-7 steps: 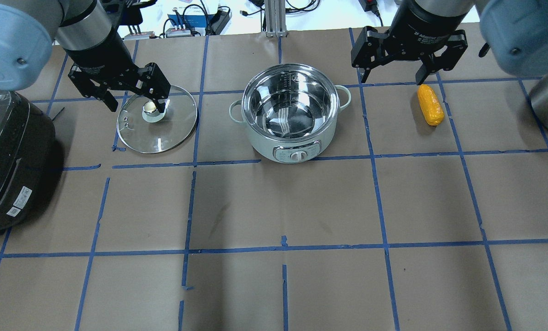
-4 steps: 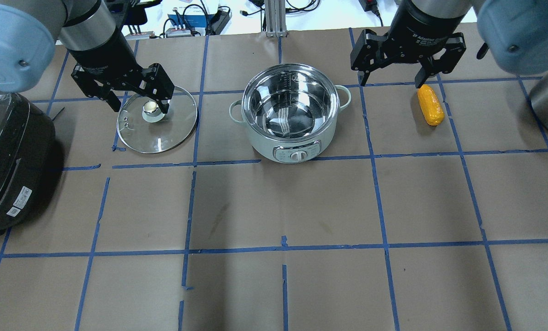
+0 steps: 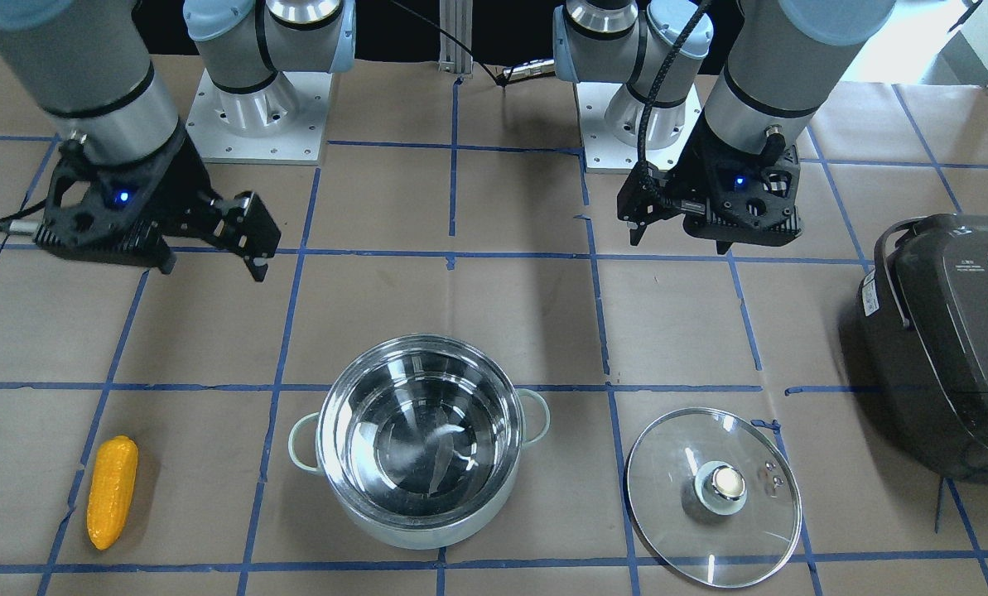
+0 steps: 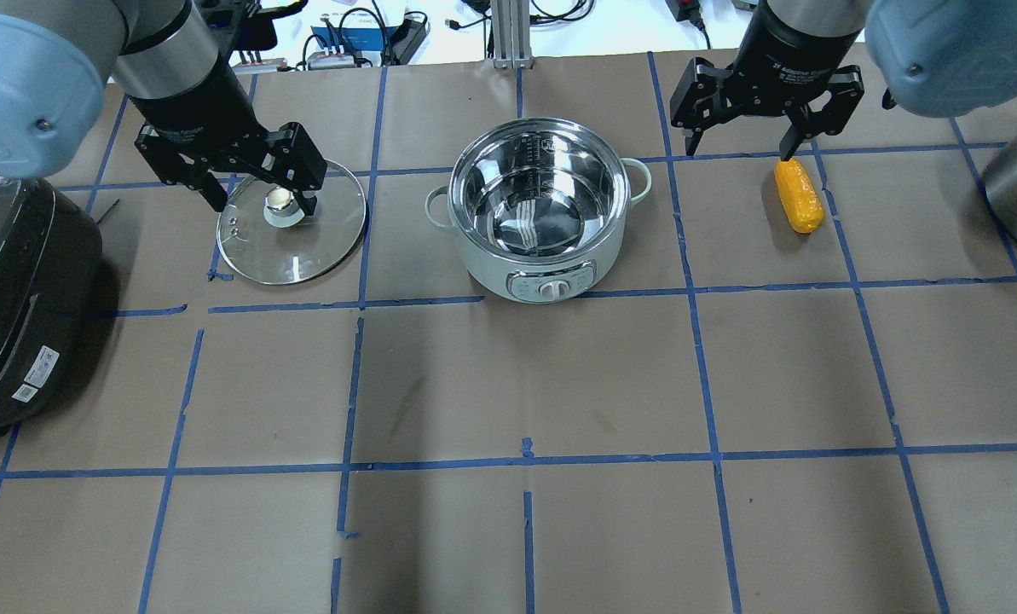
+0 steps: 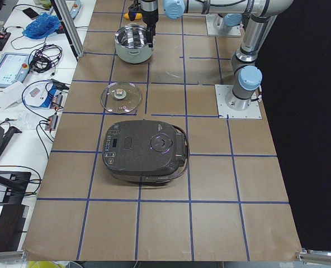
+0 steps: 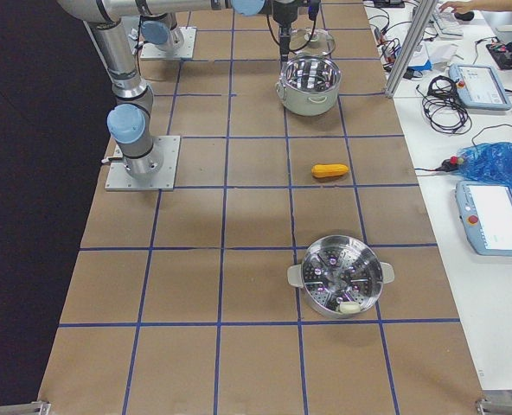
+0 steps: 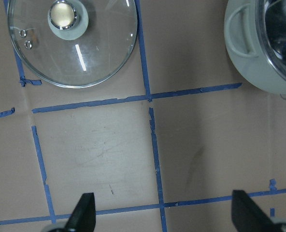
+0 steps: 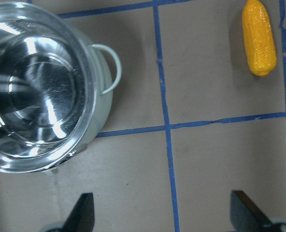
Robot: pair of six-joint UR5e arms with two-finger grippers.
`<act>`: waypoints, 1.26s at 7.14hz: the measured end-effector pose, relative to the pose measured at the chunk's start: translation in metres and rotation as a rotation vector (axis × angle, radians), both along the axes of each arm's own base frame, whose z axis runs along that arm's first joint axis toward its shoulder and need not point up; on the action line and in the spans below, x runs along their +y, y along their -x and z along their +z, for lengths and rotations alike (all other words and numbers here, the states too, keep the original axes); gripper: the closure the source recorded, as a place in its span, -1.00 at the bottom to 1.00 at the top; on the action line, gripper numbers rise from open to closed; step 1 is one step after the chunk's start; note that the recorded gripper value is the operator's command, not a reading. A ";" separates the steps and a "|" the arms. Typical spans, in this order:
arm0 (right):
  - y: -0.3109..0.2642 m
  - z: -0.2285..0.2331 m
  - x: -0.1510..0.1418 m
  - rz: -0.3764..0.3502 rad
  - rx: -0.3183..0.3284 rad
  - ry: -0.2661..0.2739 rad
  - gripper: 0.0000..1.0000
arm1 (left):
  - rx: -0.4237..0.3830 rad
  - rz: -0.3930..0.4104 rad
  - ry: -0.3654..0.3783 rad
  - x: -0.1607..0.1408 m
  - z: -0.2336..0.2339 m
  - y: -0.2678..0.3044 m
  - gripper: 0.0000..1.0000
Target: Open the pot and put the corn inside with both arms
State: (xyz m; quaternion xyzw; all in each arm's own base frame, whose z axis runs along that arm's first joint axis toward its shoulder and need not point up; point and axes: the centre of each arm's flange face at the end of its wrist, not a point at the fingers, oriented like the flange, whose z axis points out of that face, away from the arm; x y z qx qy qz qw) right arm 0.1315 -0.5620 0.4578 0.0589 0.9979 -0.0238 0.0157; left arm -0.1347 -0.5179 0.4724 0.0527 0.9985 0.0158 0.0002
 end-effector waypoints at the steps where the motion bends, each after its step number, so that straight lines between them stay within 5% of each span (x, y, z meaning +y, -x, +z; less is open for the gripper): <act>1: 0.029 -0.041 -0.035 -0.019 0.002 -0.011 -0.99 | -0.001 -0.002 0.003 0.001 0.001 0.000 -1.00; 4: 0.111 -0.148 -0.099 0.040 0.012 -0.007 -0.93 | -0.001 -0.002 0.009 0.000 0.004 0.000 -1.00; 6: 0.147 -0.194 -0.121 0.183 0.031 0.022 -0.82 | -0.001 -0.002 0.009 0.001 0.004 0.000 -1.00; 8: 0.172 -0.235 -0.130 0.225 0.037 0.019 -0.31 | -0.001 -0.004 0.012 0.003 0.005 0.000 -1.00; 9: 0.178 -0.251 -0.131 0.225 0.031 0.003 0.58 | -0.002 -0.006 0.021 0.007 0.010 0.000 -1.00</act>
